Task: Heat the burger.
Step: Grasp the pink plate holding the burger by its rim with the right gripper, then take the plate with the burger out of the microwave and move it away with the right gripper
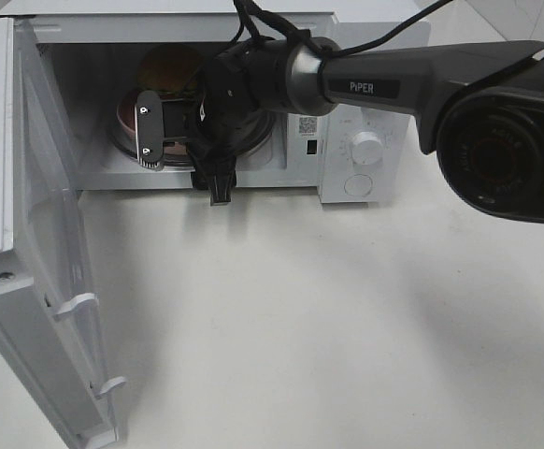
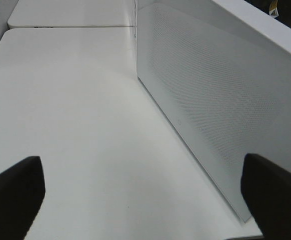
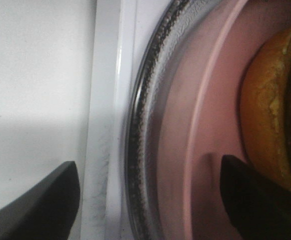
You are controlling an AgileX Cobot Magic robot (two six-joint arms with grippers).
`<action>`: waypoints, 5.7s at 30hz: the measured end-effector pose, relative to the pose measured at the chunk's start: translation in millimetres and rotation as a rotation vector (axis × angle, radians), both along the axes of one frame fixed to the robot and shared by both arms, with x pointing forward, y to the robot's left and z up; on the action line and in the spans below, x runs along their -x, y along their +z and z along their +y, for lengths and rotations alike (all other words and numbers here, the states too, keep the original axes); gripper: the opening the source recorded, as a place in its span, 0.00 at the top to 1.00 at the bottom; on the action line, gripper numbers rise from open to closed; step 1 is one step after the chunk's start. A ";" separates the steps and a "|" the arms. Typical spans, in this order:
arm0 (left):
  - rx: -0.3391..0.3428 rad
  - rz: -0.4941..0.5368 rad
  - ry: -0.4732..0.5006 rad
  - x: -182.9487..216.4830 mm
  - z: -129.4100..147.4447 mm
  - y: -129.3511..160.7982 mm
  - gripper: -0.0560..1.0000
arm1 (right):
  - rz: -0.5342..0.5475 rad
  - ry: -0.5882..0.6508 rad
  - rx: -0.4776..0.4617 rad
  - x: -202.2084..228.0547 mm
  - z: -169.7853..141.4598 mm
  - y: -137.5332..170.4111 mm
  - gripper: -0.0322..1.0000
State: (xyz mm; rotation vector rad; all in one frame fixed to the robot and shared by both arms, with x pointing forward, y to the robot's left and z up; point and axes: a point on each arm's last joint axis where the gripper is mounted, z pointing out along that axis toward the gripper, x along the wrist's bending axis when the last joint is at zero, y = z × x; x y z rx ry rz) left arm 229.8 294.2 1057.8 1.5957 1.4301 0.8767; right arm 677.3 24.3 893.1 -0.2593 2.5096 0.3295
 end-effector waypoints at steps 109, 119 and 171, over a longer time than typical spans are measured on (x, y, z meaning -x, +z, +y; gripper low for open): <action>0.000 0.000 0.000 0.0 0.0 0.0 0.01 | 0.054 0.104 0.048 280.2 -190.6 88.4 0.89; 0.000 0.000 0.000 0.0 0.0 0.0 0.01 | 0.043 0.046 0.026 300.7 -212.0 99.5 0.89; 0.000 0.000 0.000 0.0 0.0 0.0 0.01 | 0.052 -1.188 0.015 296.7 -264.9 74.6 0.89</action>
